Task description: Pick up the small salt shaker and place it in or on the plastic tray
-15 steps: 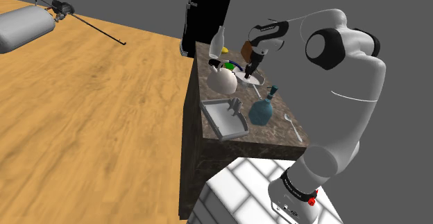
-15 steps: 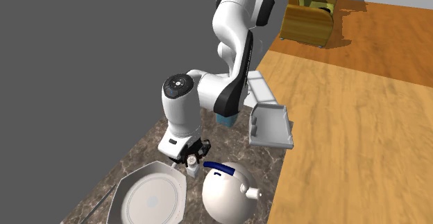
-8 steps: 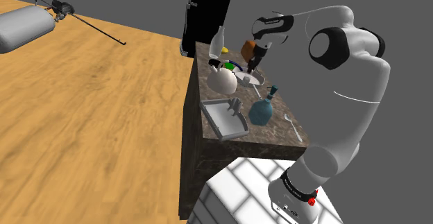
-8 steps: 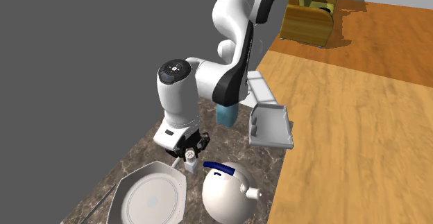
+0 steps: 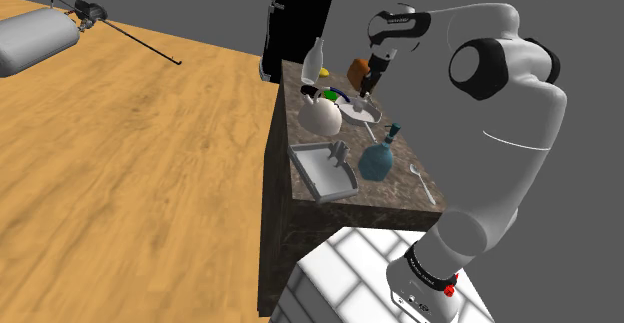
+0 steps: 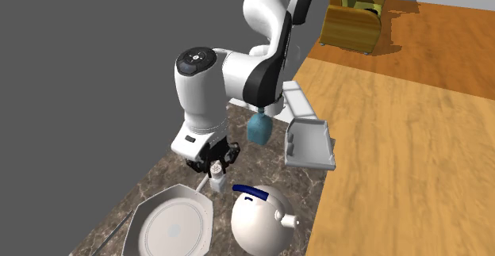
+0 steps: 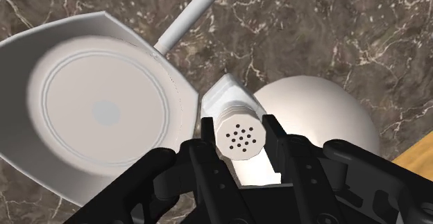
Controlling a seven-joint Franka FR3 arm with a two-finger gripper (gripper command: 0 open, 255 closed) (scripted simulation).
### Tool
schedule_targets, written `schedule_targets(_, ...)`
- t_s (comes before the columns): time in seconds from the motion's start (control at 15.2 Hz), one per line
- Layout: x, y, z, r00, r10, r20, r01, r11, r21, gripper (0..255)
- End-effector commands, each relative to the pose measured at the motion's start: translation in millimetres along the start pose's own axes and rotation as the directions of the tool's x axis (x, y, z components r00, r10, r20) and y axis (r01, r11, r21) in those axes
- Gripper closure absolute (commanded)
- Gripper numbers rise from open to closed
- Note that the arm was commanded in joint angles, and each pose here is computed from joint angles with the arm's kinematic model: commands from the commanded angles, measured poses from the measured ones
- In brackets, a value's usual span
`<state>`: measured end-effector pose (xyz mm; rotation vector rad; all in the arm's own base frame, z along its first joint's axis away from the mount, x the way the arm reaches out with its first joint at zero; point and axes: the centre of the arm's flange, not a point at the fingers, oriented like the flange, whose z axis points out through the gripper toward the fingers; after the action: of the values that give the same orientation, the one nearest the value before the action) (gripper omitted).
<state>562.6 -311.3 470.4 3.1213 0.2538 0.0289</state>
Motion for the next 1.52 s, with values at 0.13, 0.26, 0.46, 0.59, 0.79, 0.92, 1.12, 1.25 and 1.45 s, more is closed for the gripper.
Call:
schedule_targets(0.13, 0, 1, -22, 1.000, 0.000, 0.000, 0.000, 1.000, 0.000, 255)
schedule_targets(0.26, 0, 1, -32, 1.000, 0.000, 0.000, 0.000, 1.000, 0.000, 255)
schedule_targets(0.46, 1, 1, -48, 1.000, 0.000, 0.000, 0.000, 1.000, 0.000, 255)
schedule_targets(0.59, 1, 1, -59, 1.000, 0.000, 0.000, 0.000, 1.000, 0.000, 255)
schedule_targets(0.79, 1, 1, -72, 1.000, 0.000, 0.000, 0.000, 1.000, 0.000, 255)
schedule_targets(0.92, -6, -24, -75, 1.000, 0.000, 0.000, 0.000, 1.000, 0.000, 255)
schedule_targets(1.12, -16, -62, -80, 1.000, 0.000, 0.000, 0.000, 1.000, 0.000, 255)
schedule_targets(1.25, -23, -87, -84, 1.000, 0.000, 0.000, 0.000, 1.000, 0.000, 255)
schedule_targets(1.45, -34, -125, -89, 1.000, 0.000, 0.000, 0.000, 1.000, 0.000, 255)
